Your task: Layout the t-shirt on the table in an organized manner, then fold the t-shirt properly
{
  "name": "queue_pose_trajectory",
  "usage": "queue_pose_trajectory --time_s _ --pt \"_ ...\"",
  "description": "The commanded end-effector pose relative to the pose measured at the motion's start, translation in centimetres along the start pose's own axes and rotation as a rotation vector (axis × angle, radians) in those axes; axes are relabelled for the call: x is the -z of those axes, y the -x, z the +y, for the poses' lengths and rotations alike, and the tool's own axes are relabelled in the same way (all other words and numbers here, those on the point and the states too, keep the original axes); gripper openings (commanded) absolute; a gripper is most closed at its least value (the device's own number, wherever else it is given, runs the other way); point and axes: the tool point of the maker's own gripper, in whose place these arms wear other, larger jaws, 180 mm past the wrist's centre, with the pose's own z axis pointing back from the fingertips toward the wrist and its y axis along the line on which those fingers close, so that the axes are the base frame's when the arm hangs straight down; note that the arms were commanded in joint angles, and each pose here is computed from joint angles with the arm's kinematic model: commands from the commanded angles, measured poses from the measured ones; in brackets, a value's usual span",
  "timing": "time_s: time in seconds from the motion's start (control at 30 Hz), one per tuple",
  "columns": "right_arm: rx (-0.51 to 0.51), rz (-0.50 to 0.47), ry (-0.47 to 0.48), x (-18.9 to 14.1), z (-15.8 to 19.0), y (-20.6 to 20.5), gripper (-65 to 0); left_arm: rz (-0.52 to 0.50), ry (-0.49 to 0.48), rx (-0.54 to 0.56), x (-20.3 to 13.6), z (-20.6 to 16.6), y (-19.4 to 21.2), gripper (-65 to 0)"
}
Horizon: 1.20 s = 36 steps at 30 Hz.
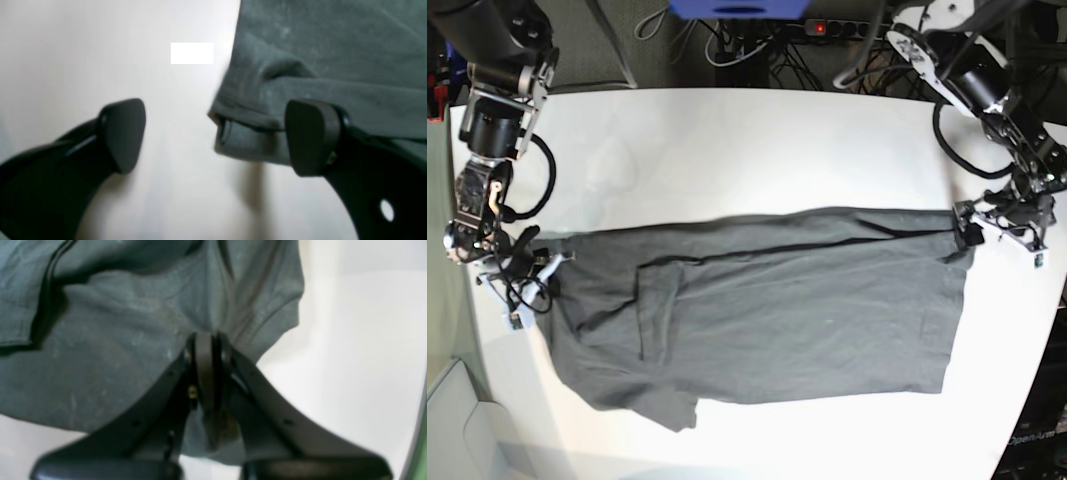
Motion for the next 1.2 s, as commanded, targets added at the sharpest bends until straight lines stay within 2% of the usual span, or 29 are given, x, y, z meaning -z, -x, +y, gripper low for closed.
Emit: queue_pose_trajectory --time_s 0.0,0.17,0.27,0.43,0.67,0.9,1.17 --pt "-0.006 -0.072 0.019 -0.6 -1.0 -2.7 -57.3 -0.08 -0.006 0.014 -0.6 0.2 -2.8 0.0" --pt "0.047 -0.055 0.052 -1.2 -2.5 -1.9 -44.1 -0.093 -0.004 0.018 -0.8 -0.3 -3.1 0.0" --pt "0.051 -0.06 0.047 -1.1 -2.3 -2.0 -39.8 -0.09 0.001 0.015 -0.6 -0.5 -3.0 0.0" --pt "0.051 -0.057 0.049 -1.1 -2.3 -2.0 -39.5 -0.083 0.031 0.0 0.0 -2.1 -2.2 0.0" --pt "0.053 -0.057 0.048 -1.1 -2.3 -1.9 -39.5 -0.012 0.082 -0.051 1.6 -3.1 0.5 0.0" --pt "0.051 -0.054 0.054 -1.3 -2.6 -1.8 -39.0 -0.011 0.085 -0.054 1.7 -3.2 0.5 0.0" --pt "0.052 0.002 0.059 -1.7 -2.8 1.2 -39.0 -0.013 0.091 -0.05 1.8 -3.5 0.3 0.0"
